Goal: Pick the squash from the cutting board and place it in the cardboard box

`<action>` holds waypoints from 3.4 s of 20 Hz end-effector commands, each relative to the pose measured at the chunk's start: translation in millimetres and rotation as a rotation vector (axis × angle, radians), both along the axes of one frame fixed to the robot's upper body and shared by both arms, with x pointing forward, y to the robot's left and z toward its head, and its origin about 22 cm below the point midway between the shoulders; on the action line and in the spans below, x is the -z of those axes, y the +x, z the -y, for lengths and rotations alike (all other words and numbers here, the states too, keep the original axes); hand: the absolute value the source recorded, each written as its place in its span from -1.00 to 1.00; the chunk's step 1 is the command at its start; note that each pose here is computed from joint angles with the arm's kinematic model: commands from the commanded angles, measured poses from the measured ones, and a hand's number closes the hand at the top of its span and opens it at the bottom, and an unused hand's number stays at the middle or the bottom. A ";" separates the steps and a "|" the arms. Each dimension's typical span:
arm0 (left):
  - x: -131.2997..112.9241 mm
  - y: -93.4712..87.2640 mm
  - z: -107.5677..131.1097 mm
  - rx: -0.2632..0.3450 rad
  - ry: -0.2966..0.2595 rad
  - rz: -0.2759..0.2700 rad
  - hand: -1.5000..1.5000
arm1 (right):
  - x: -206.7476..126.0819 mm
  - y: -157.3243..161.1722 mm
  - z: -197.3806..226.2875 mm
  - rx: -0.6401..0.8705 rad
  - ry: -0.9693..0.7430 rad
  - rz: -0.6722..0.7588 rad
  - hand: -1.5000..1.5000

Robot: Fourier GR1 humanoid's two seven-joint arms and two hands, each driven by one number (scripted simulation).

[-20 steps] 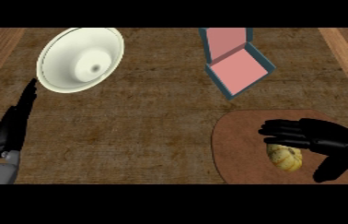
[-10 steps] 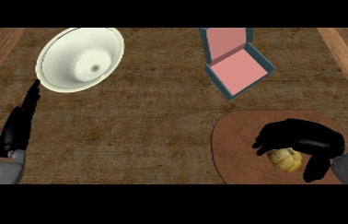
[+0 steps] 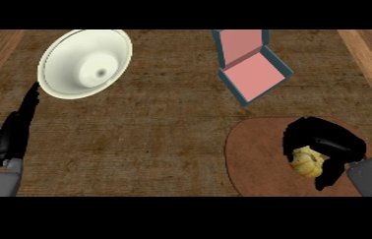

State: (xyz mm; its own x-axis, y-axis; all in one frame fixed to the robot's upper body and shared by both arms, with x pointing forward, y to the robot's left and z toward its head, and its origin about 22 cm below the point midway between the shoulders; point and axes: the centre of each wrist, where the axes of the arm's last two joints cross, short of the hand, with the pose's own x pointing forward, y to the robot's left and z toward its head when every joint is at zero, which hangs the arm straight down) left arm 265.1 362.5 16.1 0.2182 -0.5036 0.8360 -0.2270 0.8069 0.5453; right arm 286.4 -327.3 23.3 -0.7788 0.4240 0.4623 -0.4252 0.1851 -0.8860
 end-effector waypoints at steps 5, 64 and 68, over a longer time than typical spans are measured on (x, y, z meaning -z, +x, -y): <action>1.0 -3.7 -4.8 -0.035 0.005 0.001 0.00 | -24.8 -4.2 119.8 0.914 -0.215 0.017 1.00; -11.9 12.3 13.3 0.086 0.002 0.027 0.00 | -118.0 188.5 -100.2 1.216 0.355 -0.091 -1.00; -2.9 19.0 16.7 0.077 -0.010 0.029 0.00 | -120.8 188.8 -103.5 1.182 0.477 0.020 -1.00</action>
